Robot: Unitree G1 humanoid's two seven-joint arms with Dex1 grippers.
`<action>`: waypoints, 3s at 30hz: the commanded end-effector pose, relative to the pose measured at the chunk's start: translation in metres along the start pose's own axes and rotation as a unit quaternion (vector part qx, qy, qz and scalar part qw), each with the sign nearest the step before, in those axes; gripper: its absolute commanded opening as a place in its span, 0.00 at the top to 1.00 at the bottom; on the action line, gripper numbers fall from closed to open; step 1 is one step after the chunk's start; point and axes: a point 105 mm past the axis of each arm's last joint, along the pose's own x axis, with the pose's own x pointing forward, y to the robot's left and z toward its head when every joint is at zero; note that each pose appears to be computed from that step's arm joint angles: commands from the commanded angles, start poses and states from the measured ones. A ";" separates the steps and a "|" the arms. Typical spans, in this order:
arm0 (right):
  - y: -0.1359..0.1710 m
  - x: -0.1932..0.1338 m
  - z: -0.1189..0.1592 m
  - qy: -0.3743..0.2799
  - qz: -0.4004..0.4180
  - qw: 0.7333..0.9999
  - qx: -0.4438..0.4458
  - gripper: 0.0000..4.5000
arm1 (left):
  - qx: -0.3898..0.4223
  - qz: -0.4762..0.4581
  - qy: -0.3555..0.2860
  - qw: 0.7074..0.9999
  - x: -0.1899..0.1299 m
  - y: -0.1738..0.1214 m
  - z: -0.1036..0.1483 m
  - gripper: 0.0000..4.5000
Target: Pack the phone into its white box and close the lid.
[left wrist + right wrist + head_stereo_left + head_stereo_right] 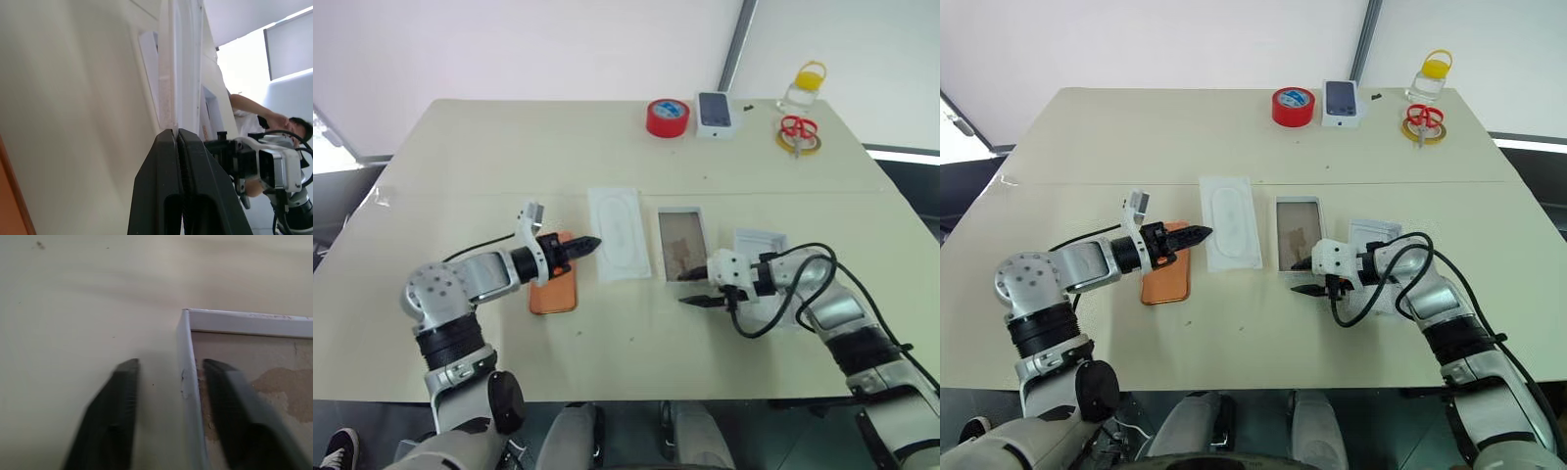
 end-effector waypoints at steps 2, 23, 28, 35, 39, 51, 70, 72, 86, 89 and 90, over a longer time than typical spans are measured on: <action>-0.002 0.009 0.015 -0.027 0.006 1.000 -0.013 1.00 | 0.015 -0.048 -0.017 0.999 -0.004 -0.022 0.010 1.00; 0.020 0.040 0.060 -0.057 -0.040 0.997 0.028 0.59 | 0.007 -0.033 0.021 0.999 0.002 -0.010 -0.007 1.00; 0.018 0.007 0.074 -0.110 -0.045 0.990 0.072 0.26 | 0.038 -0.043 0.046 0.997 0.003 -0.009 -0.014 1.00; -0.008 -0.042 0.050 -0.120 -0.117 0.972 0.163 0.26 | 0.023 -0.079 0.083 0.993 0.021 -0.008 -0.017 1.00; -0.019 -0.050 0.048 -0.122 -0.144 0.968 0.166 0.26 | 0.019 -0.068 0.104 0.992 0.036 0.002 -0.027 1.00; -0.016 -0.043 0.043 -0.109 -0.159 0.972 0.136 0.26 | -0.020 -0.059 0.080 0.995 0.059 0.005 -0.018 1.00; -0.022 -0.042 0.042 -0.117 -0.179 0.969 0.124 0.26 | 0.009 -0.055 0.124 0.991 0.059 0.008 -0.032 1.00; -0.022 -0.042 0.042 -0.115 -0.180 0.969 0.123 0.25 | 0.009 -0.058 0.125 0.990 0.060 0.006 -0.032 0.87; -0.025 -0.033 0.050 -0.132 -0.186 0.966 0.124 0.25 | 0.121 -0.032 0.109 0.986 0.059 -0.003 -0.014 0.48; -0.030 -0.028 0.055 -0.145 -0.194 0.962 0.124 0.25 | 0.206 -0.026 0.074 0.975 0.057 -0.010 -0.002 0.48; -0.032 -0.026 0.058 -0.149 -0.198 0.961 0.122 0.25 | 0.238 -0.022 0.064 0.969 0.056 -0.012 0.001 0.48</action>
